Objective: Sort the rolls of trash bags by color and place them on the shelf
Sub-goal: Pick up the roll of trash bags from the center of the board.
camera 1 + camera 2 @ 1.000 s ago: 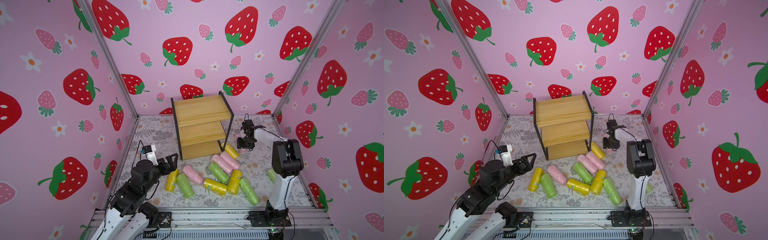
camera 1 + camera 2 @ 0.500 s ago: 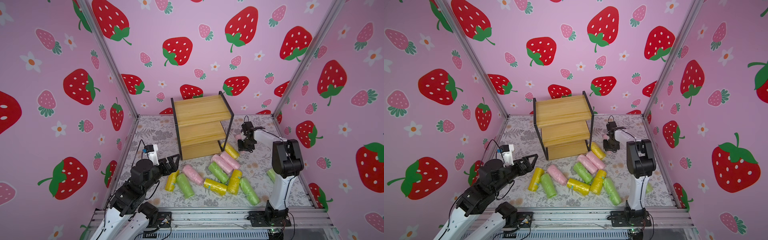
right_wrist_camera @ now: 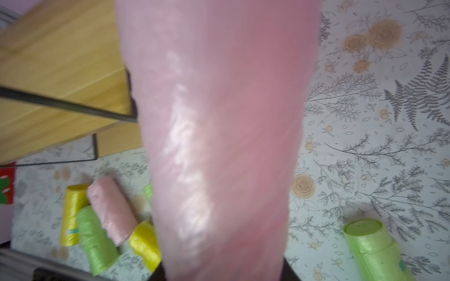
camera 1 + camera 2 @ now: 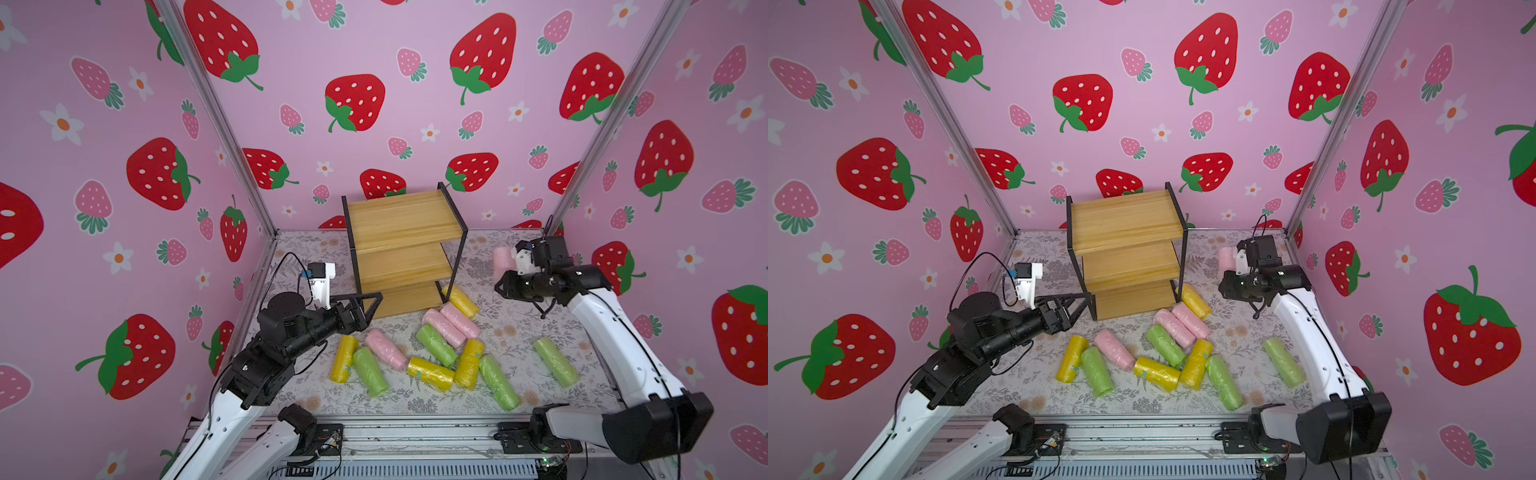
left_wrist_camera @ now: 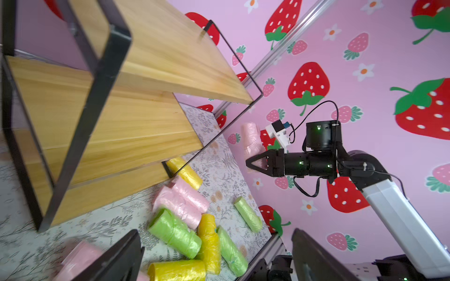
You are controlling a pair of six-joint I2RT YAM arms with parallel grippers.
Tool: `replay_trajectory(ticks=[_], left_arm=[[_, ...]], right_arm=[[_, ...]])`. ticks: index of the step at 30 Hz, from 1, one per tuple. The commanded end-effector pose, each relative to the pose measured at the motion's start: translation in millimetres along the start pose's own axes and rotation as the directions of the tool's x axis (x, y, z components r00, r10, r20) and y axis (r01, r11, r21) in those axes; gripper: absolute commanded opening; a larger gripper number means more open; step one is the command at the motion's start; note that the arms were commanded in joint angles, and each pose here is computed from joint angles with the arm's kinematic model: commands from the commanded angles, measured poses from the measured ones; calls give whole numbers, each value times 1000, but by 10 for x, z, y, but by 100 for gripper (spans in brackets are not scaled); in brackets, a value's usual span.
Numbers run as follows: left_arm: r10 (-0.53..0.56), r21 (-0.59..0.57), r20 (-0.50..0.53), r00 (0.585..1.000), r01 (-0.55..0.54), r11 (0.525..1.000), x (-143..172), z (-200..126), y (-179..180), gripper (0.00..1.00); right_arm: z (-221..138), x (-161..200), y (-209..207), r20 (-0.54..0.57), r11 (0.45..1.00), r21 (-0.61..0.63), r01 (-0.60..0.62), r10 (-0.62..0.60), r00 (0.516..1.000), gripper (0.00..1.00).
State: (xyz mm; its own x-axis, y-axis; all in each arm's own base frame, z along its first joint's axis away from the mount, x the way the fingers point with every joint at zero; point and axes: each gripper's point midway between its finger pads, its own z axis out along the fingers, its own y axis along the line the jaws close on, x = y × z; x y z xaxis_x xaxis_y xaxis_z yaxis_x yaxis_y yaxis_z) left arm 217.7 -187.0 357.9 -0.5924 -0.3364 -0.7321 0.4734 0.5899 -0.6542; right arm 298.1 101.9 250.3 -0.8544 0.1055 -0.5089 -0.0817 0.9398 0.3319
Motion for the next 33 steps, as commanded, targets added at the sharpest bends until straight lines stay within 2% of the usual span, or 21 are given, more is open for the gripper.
replay_trajectory(ticks=[1, 3, 7, 11, 15, 19, 30, 33], left_arm=[[69, 196, 16, 997, -71, 978, -190, 56, -542, 100], [96, 230, -5, 995, -93, 969, -194, 158, -688, 100], [153, 301, -50, 987, -131, 945, -129, 398, -997, 100], [174, 379, -50, 983, -143, 914, -87, 561, -1282, 100], [164, 433, -31, 986, -134, 891, -84, 640, -1446, 100], [146, 456, -21, 989, -121, 882, -100, 701, -1510, 100], [117, 461, -4, 993, -102, 881, -141, 787, -1549, 100], [102, 468, 1, 995, -91, 879, -142, 812, -1549, 94]], right_arm=[[-460, 150, 523, -28, 964, -265, -1, -6, 1000, 0], [-733, 156, 788, -7, 917, -400, 7, -10, 1000, 0], [-1212, 199, 1251, 34, 783, -620, 52, -39, 999, 0], [-1422, 255, 1498, 31, 695, -716, 69, -67, 997, 0], [-1508, 349, 1692, 15, 636, -767, 84, -112, 994, 0], [-1519, 466, 1876, 0, 604, -790, 101, -166, 986, 0], [-1466, 705, 2127, -32, 577, -807, 129, -262, 965, 0], [-1474, 756, 2160, -34, 572, -809, 137, -278, 960, 0]])
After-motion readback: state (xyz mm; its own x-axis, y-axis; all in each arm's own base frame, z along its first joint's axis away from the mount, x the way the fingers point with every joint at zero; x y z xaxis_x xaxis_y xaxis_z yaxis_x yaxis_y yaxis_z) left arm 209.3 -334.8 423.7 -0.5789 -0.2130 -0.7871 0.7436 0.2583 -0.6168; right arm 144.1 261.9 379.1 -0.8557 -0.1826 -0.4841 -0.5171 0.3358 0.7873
